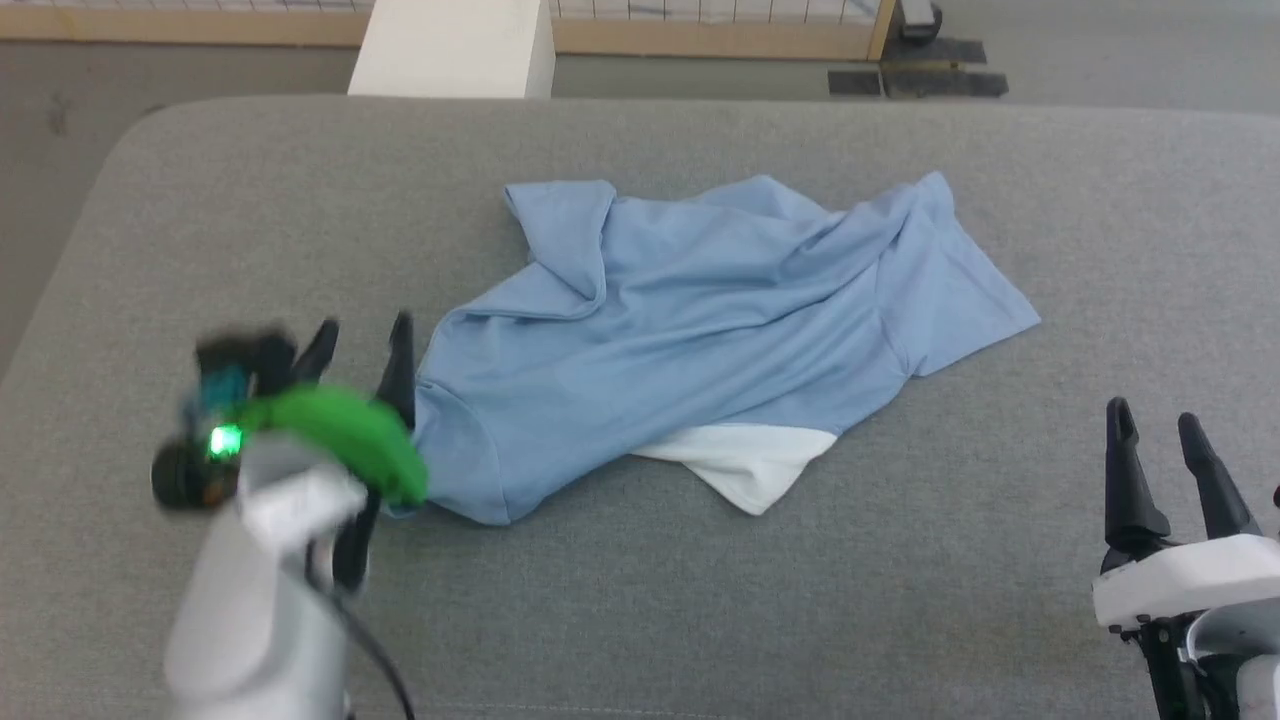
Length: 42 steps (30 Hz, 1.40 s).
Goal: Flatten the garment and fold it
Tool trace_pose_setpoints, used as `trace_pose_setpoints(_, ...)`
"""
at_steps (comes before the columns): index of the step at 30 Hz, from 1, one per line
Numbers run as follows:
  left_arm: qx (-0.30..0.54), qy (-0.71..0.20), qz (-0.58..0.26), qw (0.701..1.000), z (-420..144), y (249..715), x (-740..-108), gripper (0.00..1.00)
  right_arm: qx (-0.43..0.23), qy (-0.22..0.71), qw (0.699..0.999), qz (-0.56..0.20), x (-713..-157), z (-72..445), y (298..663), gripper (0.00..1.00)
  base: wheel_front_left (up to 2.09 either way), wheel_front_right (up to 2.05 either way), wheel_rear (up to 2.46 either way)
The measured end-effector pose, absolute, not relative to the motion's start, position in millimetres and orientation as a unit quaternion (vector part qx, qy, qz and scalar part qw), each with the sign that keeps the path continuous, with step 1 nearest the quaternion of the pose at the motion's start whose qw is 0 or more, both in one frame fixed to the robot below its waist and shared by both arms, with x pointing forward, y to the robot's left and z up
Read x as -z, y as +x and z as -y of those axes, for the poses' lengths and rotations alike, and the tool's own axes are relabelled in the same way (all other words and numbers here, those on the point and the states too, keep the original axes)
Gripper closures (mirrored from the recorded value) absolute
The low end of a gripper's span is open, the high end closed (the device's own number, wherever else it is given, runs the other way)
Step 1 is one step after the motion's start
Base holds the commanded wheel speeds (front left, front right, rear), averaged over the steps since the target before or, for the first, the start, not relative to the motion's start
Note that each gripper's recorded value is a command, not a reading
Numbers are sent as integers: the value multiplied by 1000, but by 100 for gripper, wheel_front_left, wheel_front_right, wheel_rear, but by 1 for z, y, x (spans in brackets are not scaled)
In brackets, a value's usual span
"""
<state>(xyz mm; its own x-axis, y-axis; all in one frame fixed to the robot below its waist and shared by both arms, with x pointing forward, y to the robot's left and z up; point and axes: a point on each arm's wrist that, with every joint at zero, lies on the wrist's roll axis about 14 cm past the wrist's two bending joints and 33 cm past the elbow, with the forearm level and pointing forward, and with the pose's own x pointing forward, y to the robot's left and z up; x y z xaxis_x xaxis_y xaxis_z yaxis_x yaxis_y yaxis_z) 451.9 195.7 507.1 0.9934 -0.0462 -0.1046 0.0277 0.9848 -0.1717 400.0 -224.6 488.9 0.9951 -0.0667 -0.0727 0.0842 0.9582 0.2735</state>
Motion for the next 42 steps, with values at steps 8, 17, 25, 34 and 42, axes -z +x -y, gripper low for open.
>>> trace_pose_setpoints(8, 29, -27, -323, 945, -195, 499, -452, 0, 31, 141, 989, -42, -479, 219, 416, 0, 0, 0, 0)
trace_pose_setpoints(17, 43, -1, -525, 850, -180, 481, -381, 0, 76, 131, 986, -66, -455, 247, 412, 0, 0, 0, 0)
trace_pose_setpoints(25, 57, 3, -548, 835, -173, 485, -370, 100, 84, 128, 985, -74, -444, 250, 416, 0, 0, 0, 0)
trace_pose_setpoints(34, 15, 32, -439, 898, -199, 534, -399, 100, 66, 133, 986, -81, -436, 238, 429, 0, 0, 0, 0)
trace_pose_setpoints(42, 8, 48, -339, 940, -192, 601, -439, 100, 80, 129, 984, -92, -425, 247, 426, 0, 0, 0, 0)
